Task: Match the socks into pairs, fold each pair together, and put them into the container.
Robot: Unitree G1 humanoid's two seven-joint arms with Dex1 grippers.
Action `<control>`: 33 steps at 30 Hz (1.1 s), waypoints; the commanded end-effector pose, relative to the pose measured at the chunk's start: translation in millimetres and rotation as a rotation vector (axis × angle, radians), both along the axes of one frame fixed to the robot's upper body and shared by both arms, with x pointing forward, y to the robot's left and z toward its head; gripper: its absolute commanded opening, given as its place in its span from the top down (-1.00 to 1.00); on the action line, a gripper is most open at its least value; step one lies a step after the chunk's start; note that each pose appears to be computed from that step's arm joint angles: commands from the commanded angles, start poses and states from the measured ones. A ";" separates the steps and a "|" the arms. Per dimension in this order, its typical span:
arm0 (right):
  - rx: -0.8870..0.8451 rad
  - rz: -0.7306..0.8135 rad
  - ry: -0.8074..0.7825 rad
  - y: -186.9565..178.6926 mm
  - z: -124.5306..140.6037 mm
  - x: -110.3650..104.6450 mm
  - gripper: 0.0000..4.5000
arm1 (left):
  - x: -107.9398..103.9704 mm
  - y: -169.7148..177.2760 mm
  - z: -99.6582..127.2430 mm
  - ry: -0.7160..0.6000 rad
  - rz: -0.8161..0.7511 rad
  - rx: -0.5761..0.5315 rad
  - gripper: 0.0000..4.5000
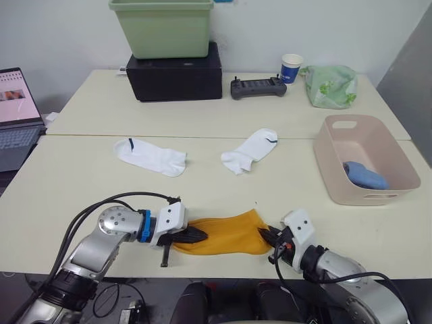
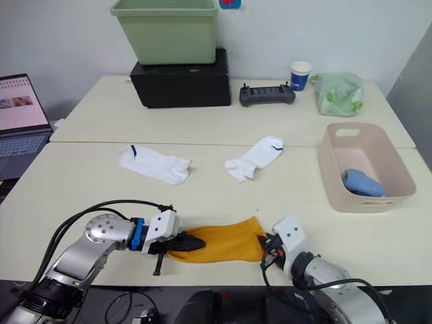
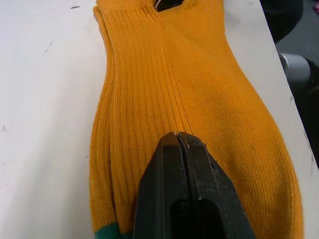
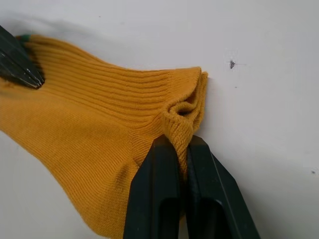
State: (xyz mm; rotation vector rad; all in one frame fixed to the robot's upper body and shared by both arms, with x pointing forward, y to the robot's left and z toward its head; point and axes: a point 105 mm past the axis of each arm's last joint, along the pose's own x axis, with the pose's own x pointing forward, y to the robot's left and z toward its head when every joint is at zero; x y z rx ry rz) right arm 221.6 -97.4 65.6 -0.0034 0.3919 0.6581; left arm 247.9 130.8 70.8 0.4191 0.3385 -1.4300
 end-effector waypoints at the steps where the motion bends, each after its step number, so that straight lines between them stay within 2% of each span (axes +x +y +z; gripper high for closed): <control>1: 0.038 -0.046 -0.040 -15.8 20.2 1.8 0.99 | 6.1 -17.9 23.9 -0.047 -0.030 -0.057 1.00; 4: 0.044 -0.077 -0.045 -33.4 29.5 0.7 0.99 | 10.6 -34.8 35.0 -0.071 -0.063 -0.089 1.00; 7: 0.052 -0.064 -0.059 -38.6 42.7 -2.5 0.99 | 12.2 -48.8 36.4 -0.072 -0.086 -0.106 1.00; 10: 0.061 0.005 -0.092 -28.3 62.3 -6.3 0.99 | 12.0 -66.9 22.3 -0.054 -0.120 -0.080 1.00; 14: 0.095 0.068 -0.096 -9.5 74.5 -7.9 0.99 | 19.2 -74.6 0.1 -0.062 -0.105 -0.021 1.00; 18: 0.139 0.136 -0.060 12.0 77.9 -10.5 0.99 | 24.7 -72.4 -7.2 -0.077 -0.090 0.003 1.00; 22: 0.147 0.176 -0.008 24.5 72.9 -10.9 0.99 | 18.4 -67.1 20.9 -0.058 -0.103 -0.093 1.00; 27: 0.134 0.229 0.025 34.2 69.6 -9.1 0.99 | 5.0 -37.8 43.0 -0.007 -0.123 -0.076 1.00; 33: 0.122 0.285 0.056 47.0 67.2 -4.7 0.99 | 6.8 -13.5 31.7 -0.023 -0.047 0.011 1.00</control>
